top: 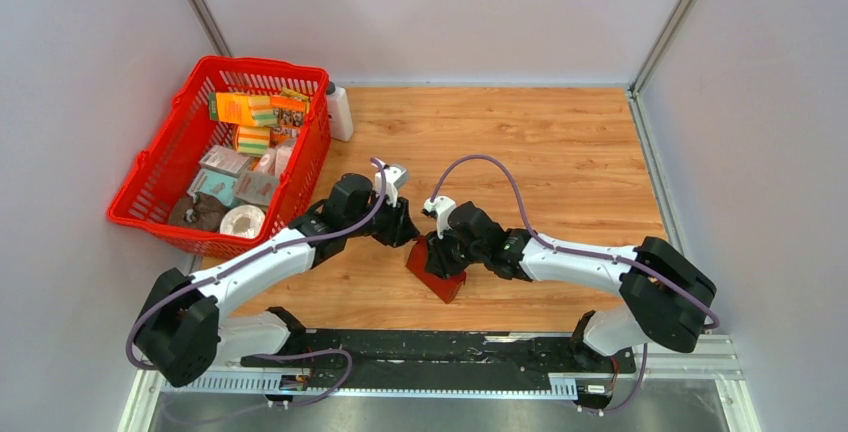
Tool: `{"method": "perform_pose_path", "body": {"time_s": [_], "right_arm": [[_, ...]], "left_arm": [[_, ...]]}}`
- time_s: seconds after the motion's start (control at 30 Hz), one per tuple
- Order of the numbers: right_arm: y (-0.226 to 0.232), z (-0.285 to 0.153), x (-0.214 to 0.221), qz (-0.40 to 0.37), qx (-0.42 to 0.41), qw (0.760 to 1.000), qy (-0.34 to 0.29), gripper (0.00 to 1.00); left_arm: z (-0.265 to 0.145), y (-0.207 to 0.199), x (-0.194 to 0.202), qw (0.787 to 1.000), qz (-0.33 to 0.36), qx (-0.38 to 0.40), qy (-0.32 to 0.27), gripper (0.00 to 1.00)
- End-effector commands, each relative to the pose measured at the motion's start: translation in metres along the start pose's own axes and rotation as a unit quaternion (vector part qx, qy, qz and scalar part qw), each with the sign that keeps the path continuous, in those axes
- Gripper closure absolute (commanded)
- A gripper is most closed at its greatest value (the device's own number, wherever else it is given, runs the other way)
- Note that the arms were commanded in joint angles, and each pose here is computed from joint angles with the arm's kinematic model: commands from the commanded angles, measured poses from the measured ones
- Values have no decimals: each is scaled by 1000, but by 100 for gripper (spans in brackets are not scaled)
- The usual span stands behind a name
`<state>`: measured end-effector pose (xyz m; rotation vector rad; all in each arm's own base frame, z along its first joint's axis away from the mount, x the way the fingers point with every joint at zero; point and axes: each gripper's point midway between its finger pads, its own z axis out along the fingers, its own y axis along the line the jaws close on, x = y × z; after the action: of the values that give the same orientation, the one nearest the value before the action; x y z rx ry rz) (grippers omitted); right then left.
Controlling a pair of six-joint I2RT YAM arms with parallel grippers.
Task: Fold the paper box
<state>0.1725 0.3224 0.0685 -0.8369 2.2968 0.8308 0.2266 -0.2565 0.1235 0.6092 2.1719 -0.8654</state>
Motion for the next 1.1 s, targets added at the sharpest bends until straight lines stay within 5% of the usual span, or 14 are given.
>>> {"method": "perform_pose_path", "body": {"time_s": [0.0, 0.37, 0.73, 1.07], "right_arm": [[6, -4, -14, 1, -15, 999, -31, 76], [7, -5, -14, -1, -19, 999, -32, 77], [6, -4, -16, 3, -15, 999, -32, 77], [6, -1, -17, 5, -11, 1000, -25, 78]], "left_arm": [[6, -13, -20, 999, 37, 34, -9, 59], [16, -19, -13, 998, 30, 62, 7, 60], [20, -25, -12, 998, 39, 54, 5, 85], [15, -25, -23, 998, 43, 33, -14, 66]]}}
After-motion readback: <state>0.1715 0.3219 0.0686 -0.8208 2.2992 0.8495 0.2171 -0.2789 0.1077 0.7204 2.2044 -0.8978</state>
